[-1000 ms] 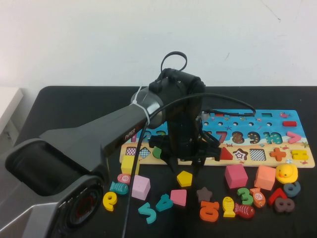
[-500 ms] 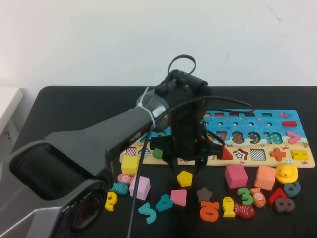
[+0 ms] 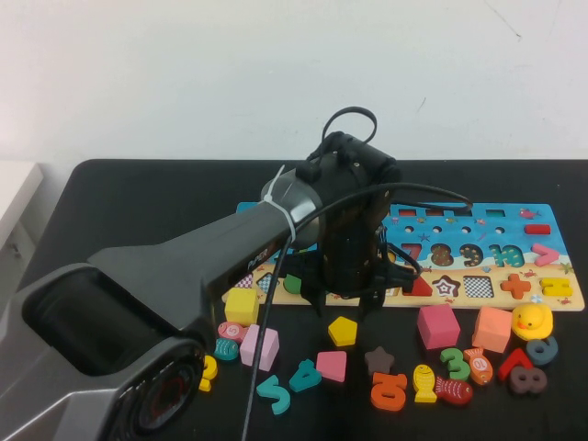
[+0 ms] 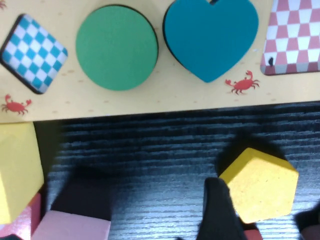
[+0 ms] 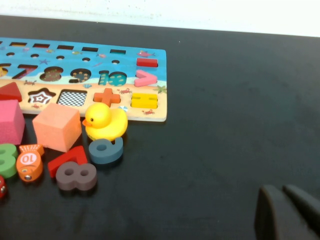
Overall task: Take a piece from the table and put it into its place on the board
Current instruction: Pick up the "Pentagon"
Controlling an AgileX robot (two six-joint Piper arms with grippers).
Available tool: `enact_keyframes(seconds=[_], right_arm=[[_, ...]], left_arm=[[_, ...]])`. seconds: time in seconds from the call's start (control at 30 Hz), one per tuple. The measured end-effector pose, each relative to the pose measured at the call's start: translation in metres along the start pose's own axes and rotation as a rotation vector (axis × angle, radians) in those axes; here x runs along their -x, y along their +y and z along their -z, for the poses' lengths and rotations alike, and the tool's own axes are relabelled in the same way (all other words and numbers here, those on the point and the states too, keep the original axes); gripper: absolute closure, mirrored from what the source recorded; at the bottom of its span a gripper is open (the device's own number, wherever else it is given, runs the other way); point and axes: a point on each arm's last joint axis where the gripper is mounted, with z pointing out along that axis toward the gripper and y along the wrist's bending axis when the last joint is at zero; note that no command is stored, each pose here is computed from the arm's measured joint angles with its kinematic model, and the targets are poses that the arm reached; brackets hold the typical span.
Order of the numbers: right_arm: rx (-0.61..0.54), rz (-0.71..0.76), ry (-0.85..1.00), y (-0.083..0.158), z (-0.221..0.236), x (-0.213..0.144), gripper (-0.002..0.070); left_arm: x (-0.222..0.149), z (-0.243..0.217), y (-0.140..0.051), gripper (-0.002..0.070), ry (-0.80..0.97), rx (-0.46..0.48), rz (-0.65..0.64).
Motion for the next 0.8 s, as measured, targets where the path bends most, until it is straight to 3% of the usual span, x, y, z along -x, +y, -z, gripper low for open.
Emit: enact_keyframes(seconds=[0.8], right_arm=[[0.0, 0.0, 0.0, 0.0, 0.0, 0.0, 0.0657]], left_arm=[[-0.007, -0.017, -0.009, 0.029, 0.037, 0.002, -0.032]])
